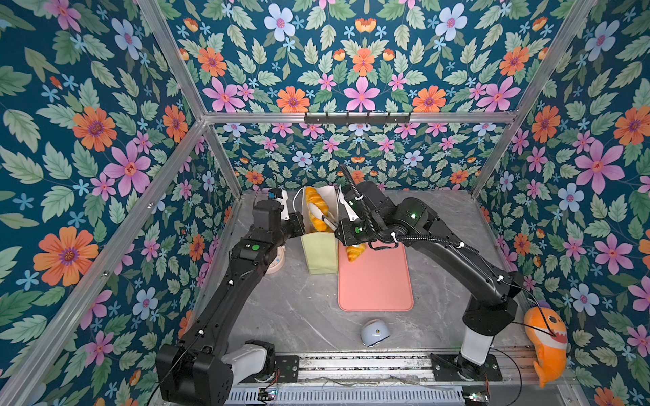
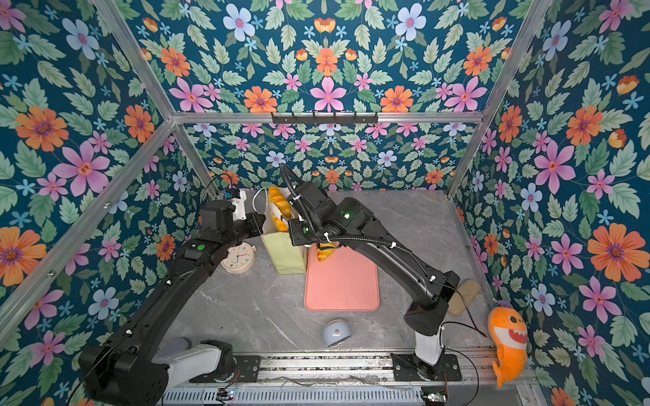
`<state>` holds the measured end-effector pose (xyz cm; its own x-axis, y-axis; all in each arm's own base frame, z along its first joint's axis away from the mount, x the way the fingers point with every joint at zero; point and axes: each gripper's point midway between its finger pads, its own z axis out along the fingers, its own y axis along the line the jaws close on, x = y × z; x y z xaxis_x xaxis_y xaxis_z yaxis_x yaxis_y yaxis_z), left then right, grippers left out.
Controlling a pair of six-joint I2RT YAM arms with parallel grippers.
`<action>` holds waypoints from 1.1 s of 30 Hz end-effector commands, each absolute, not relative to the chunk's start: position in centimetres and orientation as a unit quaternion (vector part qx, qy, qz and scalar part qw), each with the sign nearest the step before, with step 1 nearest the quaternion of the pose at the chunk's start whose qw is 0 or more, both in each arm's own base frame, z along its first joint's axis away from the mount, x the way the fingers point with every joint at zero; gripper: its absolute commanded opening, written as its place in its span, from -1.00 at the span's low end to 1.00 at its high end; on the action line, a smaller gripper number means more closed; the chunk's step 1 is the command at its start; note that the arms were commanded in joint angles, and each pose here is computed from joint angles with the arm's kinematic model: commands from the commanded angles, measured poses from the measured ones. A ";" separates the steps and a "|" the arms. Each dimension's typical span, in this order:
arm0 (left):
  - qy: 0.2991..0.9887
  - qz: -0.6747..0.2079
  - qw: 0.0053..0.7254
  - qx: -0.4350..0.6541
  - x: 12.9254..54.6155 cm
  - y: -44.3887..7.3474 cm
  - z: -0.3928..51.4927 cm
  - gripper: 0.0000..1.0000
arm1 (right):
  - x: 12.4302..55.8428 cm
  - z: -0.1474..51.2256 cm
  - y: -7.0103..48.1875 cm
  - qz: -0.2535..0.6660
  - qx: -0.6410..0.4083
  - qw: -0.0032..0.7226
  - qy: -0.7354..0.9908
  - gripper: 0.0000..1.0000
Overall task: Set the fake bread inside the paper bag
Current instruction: 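Lower the croissant into the bag opening with the right gripper's tongs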
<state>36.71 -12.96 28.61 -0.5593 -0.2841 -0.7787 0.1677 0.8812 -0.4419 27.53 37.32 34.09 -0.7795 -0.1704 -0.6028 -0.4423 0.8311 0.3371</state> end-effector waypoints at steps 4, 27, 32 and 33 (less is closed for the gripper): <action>0.844 -0.248 0.474 -0.035 36.8 -13.1 29.1 -0.82 | 27.7 33.5 37.0 0.191 -0.179 0.295 0.919 -0.47; 0.844 -0.252 0.472 -0.032 36.8 -13.3 29.2 -0.81 | 27.9 31.4 36.9 0.129 -0.196 0.273 0.933 -0.39; 0.845 -0.253 0.470 -0.031 36.9 -13.4 29.2 -0.80 | 28.0 31.2 37.4 0.130 -0.201 0.269 0.933 -0.36; 0.845 -0.253 0.470 -0.031 37.0 -13.4 29.2 -0.80 | 28.0 31.3 37.4 0.131 -0.202 0.269 0.933 -0.35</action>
<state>36.83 -13.18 28.74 -0.5619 -0.2827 -0.7774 0.1762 0.8774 -0.4463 27.98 37.65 31.20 -0.7776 -0.2973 -0.5540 -0.4453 0.8825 0.1516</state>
